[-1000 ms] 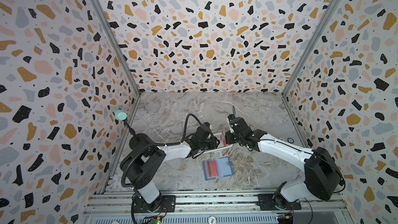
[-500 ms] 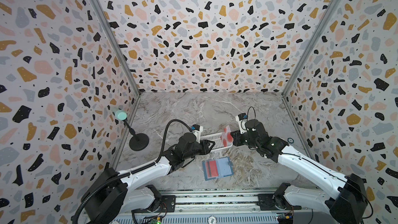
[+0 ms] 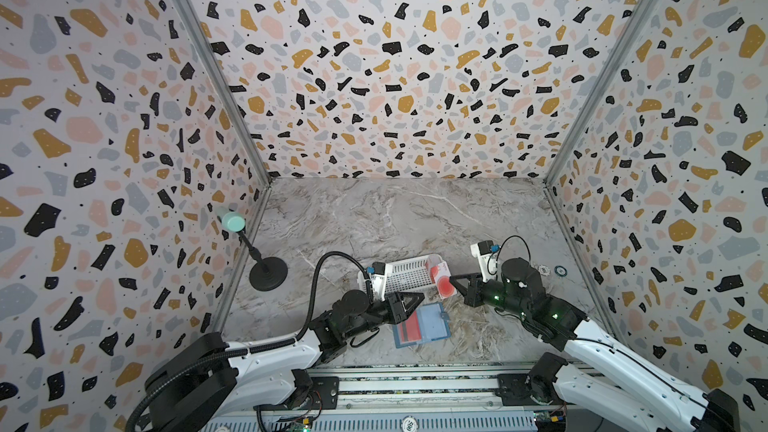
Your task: Put the credit cards into the card holder
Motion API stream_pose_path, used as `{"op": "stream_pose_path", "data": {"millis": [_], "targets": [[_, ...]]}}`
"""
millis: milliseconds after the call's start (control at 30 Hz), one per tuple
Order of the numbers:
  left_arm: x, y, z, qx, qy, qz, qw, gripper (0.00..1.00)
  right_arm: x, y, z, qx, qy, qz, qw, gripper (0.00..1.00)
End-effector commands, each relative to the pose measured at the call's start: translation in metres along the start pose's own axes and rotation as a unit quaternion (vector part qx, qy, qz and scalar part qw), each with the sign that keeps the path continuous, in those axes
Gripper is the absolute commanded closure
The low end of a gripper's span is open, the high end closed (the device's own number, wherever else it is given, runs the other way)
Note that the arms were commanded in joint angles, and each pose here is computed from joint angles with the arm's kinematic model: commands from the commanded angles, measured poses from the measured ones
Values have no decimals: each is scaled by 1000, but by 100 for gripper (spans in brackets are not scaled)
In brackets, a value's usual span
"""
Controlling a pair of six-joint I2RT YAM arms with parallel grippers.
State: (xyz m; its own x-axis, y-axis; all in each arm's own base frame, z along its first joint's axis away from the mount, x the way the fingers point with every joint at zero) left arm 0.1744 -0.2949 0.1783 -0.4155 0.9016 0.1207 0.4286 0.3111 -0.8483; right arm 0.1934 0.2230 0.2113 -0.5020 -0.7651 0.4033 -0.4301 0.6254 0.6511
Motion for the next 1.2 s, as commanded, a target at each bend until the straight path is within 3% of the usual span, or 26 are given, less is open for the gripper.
{"op": "stream_pose_path", "data": {"millis": [0, 167, 500, 1167], "targets": [[2, -29, -16, 8, -44, 63, 997, 57, 11, 23, -4, -14, -12, -59, 998, 100], [3, -45, -20, 23, -54, 107, 993, 60, 19, 36, -3, -34, -17, -106, 994, 100], [4, -52, -20, 27, -51, 122, 991, 61, 30, 57, -8, -50, -27, -167, 984, 100], [9, -79, -21, 48, -42, 188, 980, 74, 28, 63, -4, -72, -25, -209, 975, 100]]}}
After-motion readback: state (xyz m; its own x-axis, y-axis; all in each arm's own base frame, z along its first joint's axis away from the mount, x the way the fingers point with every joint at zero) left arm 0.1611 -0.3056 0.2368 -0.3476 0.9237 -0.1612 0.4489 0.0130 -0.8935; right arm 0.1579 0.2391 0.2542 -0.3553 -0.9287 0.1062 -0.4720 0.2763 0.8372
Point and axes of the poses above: each gripper's point midway between its finger pads, its own x axis back along the fingers, its own y axis along the line the jaws close on, z = x × y, the point moved 1 cm from there along x, back along the fingers, and after that the axes turned 3 degrees about -x, right-handed, at the moved point
